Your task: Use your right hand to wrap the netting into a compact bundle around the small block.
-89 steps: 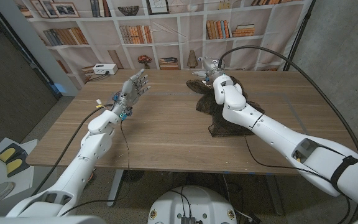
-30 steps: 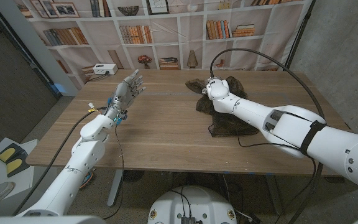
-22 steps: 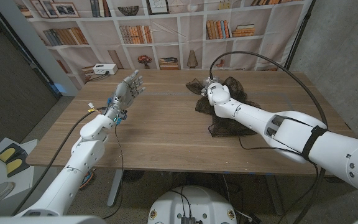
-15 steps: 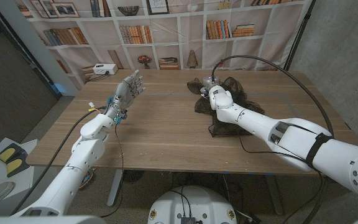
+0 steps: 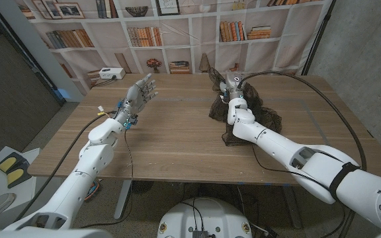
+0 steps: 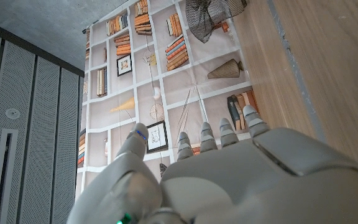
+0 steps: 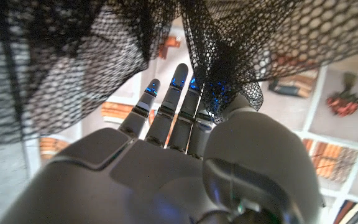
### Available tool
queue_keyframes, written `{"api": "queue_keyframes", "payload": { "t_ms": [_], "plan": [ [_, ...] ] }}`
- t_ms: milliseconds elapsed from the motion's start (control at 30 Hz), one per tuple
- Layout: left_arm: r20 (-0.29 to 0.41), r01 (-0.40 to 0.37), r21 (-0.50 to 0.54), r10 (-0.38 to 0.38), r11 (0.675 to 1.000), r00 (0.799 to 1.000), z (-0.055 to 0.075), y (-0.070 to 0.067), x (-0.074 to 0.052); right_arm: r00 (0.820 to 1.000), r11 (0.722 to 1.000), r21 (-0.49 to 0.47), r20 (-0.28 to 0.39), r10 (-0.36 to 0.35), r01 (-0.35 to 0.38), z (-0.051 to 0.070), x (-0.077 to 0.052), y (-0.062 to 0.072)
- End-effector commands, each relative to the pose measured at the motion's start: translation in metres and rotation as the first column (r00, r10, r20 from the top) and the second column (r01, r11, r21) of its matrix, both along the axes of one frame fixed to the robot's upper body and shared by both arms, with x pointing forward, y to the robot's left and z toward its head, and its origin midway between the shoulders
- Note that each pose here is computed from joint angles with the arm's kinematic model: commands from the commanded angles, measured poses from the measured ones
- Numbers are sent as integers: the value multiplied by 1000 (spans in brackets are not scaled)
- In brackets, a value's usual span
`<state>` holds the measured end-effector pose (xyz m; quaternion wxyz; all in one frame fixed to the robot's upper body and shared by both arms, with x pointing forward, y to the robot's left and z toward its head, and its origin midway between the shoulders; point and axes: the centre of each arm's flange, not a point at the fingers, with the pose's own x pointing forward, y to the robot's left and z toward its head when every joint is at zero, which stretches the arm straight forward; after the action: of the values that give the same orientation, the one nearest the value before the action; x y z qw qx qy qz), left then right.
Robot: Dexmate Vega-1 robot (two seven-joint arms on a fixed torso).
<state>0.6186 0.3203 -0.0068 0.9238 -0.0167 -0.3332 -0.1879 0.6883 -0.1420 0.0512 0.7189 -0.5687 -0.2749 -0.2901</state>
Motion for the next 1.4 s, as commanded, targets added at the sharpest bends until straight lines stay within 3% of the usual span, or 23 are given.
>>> {"api": "queue_keyframes", "payload": {
  "t_ms": [33, 367, 833, 1000, 1167, 1233, 1400],
  "plan": [
    [1, 20, 25, -20, 999, 1000, 9, -9, 8, 974, 968, 246, 202, -105, 53, -11, -35, -43],
    [0, 41, 53, -41, 998, 999, 17, -19, 14, 934, 913, 407, 317, -167, 25, -26, -70, -69],
    [2, 64, 76, -64, 995, 998, 25, -28, 20, 916, 815, 579, 325, -233, 2, -68, -105, -92],
    [3, 65, 77, -65, 995, 998, 26, -29, 20, 906, 813, 582, 348, -240, -8, -83, -121, -94],
    [4, 72, 80, -73, 994, 997, 26, -32, 22, 884, 828, 560, 404, -236, -35, -97, -140, -92],
    [3, 74, 81, -75, 994, 997, 26, -33, 22, 873, 845, 533, 434, -224, -49, -102, -147, -90],
    [0, 83, 84, -83, 993, 997, 26, -36, 24, 860, 918, 388, 491, -138, -75, -109, -164, -83]
  ]
}}
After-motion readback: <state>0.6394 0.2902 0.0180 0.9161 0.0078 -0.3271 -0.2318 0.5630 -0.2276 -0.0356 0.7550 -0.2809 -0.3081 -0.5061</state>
